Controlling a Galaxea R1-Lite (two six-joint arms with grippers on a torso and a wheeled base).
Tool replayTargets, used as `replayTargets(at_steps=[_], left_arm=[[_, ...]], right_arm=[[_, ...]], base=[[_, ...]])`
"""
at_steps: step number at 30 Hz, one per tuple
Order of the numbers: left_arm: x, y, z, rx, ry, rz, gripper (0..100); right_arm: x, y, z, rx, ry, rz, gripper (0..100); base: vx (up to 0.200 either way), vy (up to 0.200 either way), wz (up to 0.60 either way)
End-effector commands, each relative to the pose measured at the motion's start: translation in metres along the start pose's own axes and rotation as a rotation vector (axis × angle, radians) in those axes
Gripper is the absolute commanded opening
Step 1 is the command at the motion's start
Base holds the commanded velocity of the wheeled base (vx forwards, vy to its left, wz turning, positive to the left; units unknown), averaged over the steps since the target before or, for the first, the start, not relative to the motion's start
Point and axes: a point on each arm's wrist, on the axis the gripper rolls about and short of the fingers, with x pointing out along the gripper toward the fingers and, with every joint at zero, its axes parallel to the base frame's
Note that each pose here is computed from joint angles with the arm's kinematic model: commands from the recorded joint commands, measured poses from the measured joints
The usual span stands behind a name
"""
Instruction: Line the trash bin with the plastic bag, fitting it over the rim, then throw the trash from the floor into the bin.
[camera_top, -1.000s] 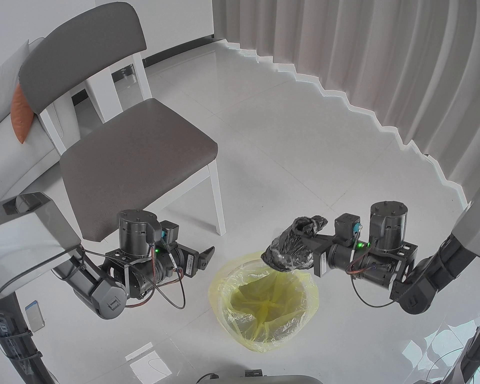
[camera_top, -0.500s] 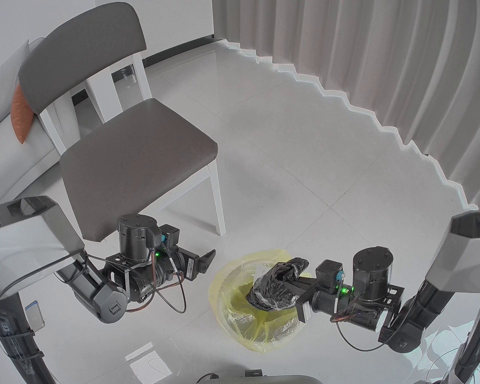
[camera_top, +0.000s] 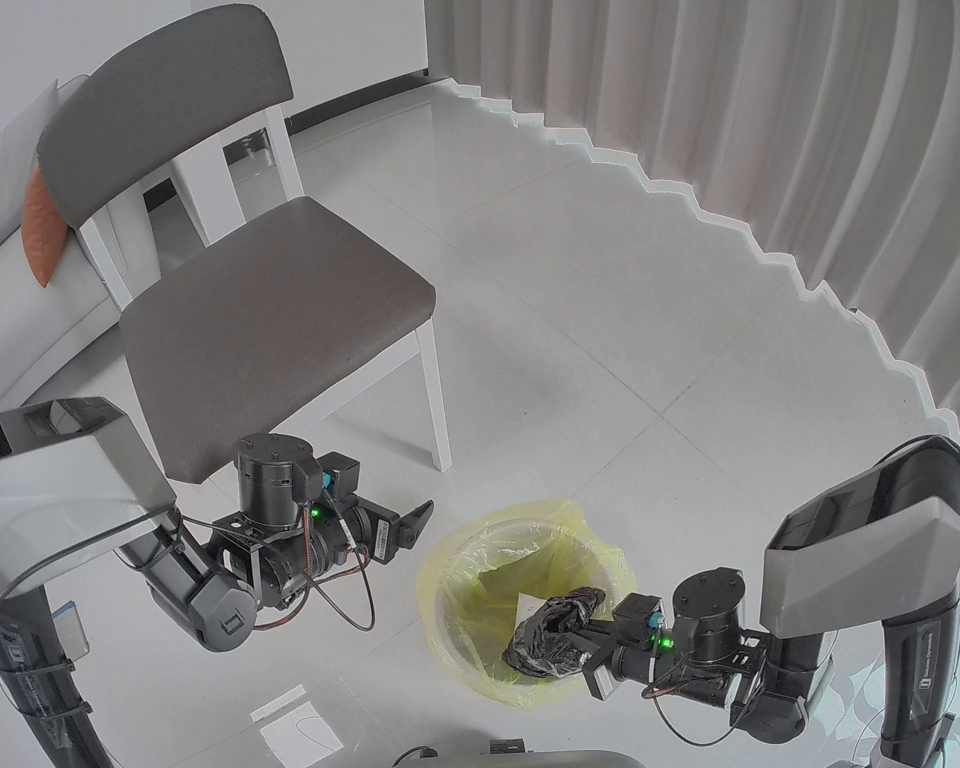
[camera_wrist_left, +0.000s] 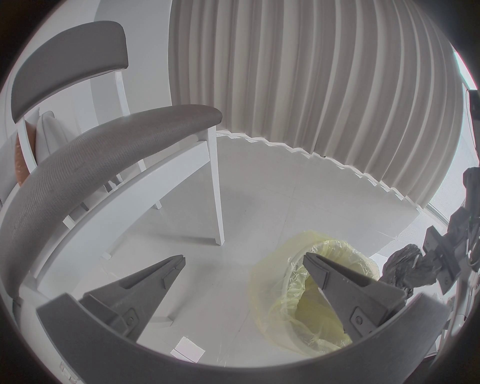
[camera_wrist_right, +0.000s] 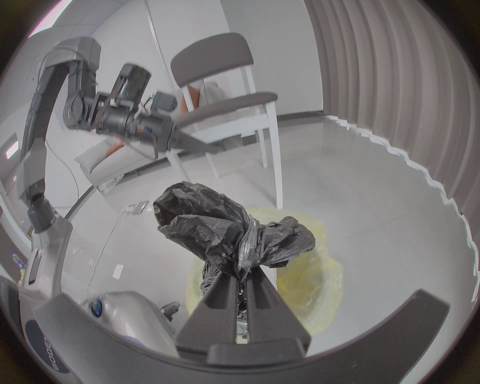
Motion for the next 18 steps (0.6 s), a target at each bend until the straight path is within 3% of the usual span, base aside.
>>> replayTargets(at_steps=[1,10,18], left_arm=[[0.002,0.000,-0.002,-0.002,0.002,-0.007,100],[0.004,0.002,-0.004,-0.005,-0.010,-0.005,100],[0.005,0.002,-0.005,-0.009,-0.012,-0.007,100]], right_arm=[[0.011,-0.005,-0.013,0.006,0.041,-0.011,0],[0.028,-0.016,0.010,0.013,-0.019,-0.028,0],[0.058,-0.025,0.031,0.017,-0.014,-0.020,0]], base=[[0.000,0.000,0.00],[0.000,0.000,0.00],[0.000,0.000,0.00]])
